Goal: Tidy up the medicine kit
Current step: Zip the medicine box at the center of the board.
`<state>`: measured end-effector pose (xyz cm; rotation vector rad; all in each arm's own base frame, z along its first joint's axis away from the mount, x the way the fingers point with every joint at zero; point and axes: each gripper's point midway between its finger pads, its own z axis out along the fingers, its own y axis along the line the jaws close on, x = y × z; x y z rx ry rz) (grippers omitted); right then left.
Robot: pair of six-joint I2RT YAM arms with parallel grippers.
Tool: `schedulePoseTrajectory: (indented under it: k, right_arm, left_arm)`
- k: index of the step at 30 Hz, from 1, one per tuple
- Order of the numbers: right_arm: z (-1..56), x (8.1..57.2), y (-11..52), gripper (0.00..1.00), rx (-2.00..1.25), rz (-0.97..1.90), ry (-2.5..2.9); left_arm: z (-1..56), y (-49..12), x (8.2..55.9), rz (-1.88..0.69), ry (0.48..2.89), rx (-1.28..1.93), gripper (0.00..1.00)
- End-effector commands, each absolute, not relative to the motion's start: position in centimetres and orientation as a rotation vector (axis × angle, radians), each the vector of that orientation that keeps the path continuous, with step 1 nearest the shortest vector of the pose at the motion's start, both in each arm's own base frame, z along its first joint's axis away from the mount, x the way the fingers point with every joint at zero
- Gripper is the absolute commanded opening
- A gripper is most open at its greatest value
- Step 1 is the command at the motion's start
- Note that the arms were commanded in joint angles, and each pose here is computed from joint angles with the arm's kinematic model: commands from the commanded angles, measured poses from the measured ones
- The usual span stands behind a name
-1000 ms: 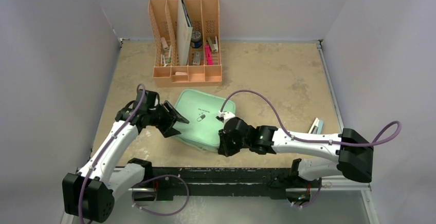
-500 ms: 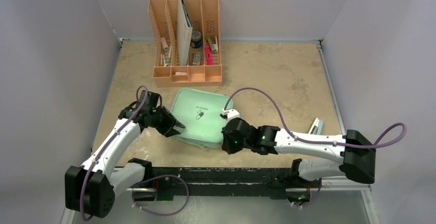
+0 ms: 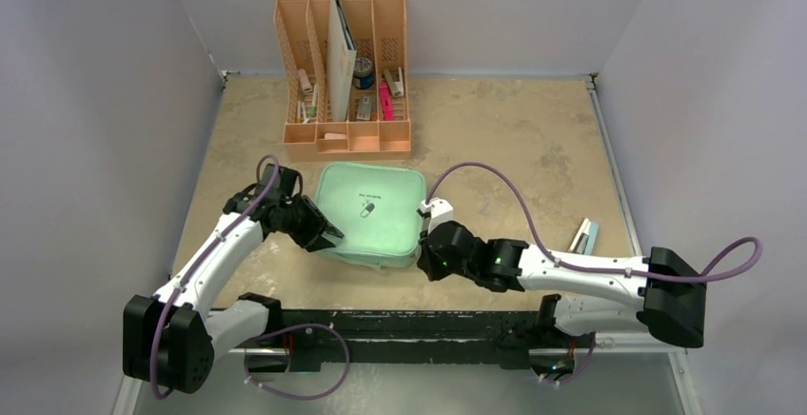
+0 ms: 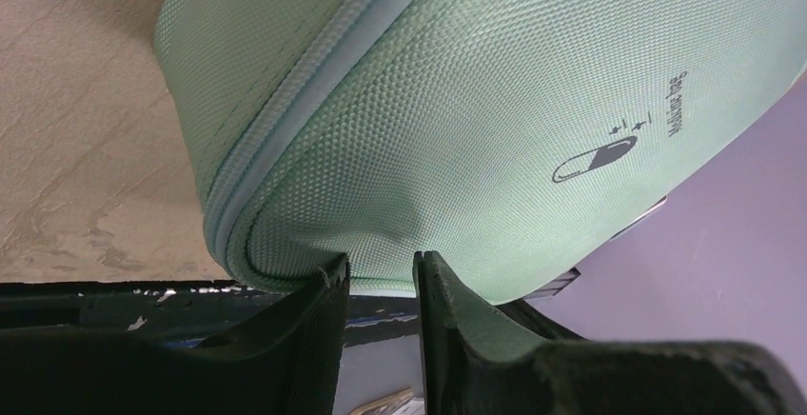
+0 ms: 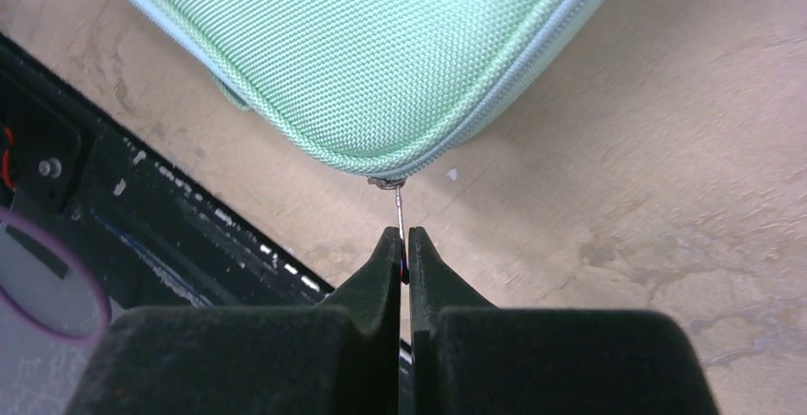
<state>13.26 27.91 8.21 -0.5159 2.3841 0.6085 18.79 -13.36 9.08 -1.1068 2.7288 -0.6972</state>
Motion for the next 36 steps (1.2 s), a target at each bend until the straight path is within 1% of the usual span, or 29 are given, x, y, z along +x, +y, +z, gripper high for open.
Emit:
schedulePoseTrajectory:
  k: [1,6,14,23,27,32,36]
  right_arm:
    - [6.1,16.4,22.4,0.00,-0.440,0.286,2.413]
    - [7.4,18.1,22.8,0.00,-0.439,0.345,2.384]
    - [7.4,19.8,21.7,0.00,-0.427,0.279,2.345]
    - [7.9,22.8,23.1,0.00,-0.444,0.262,2.304]
    - [8.8,23.2,23.3,0.00,-0.448,0.258,2.288]
    - [9.0,22.7,21.1,0.00,-0.388,0.202,2.284]
    - [8.6,21.6,18.3,0.00,-0.321,0.138,2.305]
  left_arm:
    - [4.7,-7.8,15.7,-0.197,2.812,-1.090,0.32]
    - [4.2,-7.0,15.1,-0.127,2.817,-1.081,0.31]
    - [3.8,-6.5,15.2,-0.069,2.830,-1.085,0.31]
    - [3.6,-6.7,15.1,-0.094,2.826,-1.082,0.30]
    - [3.7,-6.6,14.9,-0.081,2.830,-1.093,0.30]
    - [4.4,-7.0,16.0,-0.142,2.787,-1.071,0.30]
    - [5.4,-9.3,18.5,-0.364,2.731,-1.000,0.30]
